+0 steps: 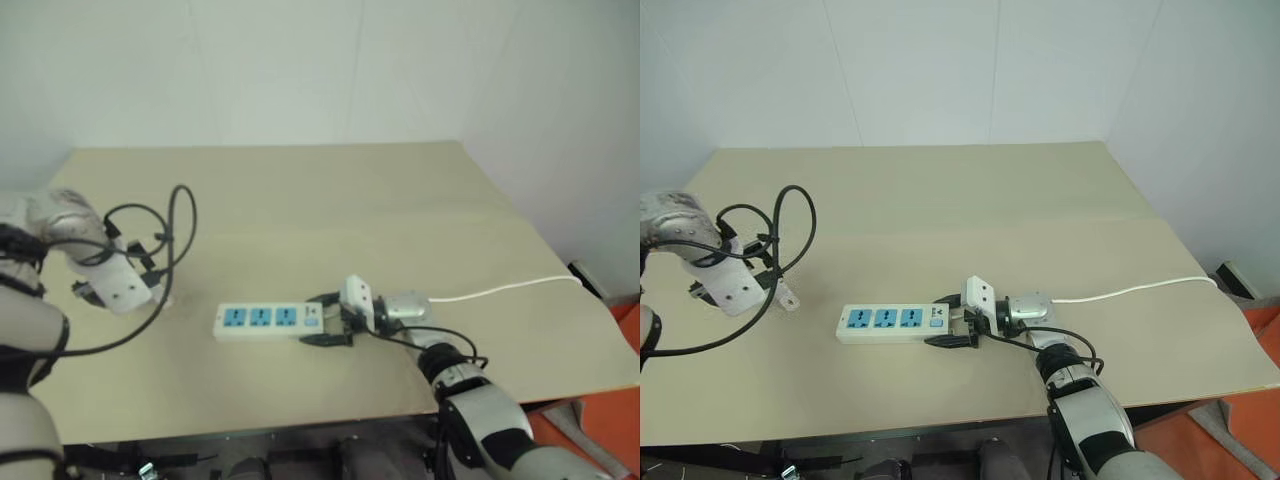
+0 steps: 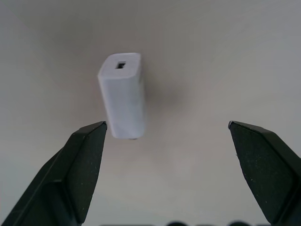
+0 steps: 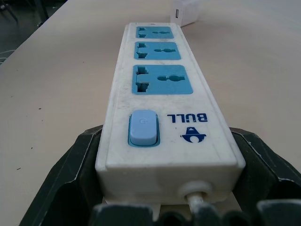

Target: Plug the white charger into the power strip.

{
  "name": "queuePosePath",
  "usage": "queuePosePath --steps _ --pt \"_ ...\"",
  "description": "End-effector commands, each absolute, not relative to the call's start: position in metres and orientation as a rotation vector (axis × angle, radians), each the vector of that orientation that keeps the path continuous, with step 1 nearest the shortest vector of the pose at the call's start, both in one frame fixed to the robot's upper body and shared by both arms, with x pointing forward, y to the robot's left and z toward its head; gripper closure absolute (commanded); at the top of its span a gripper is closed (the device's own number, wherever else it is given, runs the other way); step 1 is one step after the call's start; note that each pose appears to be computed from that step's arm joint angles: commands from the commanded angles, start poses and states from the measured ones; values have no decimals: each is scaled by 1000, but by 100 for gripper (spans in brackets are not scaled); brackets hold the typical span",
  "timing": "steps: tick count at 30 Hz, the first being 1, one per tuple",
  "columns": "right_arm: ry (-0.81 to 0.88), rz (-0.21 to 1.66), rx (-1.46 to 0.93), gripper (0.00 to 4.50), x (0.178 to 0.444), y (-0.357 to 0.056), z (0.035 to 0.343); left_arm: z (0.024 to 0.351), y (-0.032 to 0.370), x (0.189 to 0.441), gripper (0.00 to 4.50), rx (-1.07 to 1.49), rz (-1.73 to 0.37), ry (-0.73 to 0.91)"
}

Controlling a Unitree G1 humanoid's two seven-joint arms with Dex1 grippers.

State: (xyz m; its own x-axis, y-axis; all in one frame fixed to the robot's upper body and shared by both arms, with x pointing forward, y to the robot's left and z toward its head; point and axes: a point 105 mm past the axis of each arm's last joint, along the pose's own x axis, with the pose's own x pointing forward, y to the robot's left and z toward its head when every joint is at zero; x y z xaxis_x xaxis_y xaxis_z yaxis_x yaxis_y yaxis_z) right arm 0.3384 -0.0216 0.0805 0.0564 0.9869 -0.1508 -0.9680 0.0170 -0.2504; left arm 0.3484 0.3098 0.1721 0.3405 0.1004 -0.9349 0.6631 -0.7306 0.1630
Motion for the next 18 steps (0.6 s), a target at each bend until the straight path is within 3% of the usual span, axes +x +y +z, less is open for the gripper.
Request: queuePosePath --steps 1,6,18 --pt "-75 1493 -291 109 340 -21 80 185 308 357 0 2126 -1322 621" --pt "-72 1485 -292 109 340 -23 80 193 304 360 0 2132 -1304 607" --pt "-78 1474 -288 109 341 -21 81 172 296 356 0 2044 -1397 628"
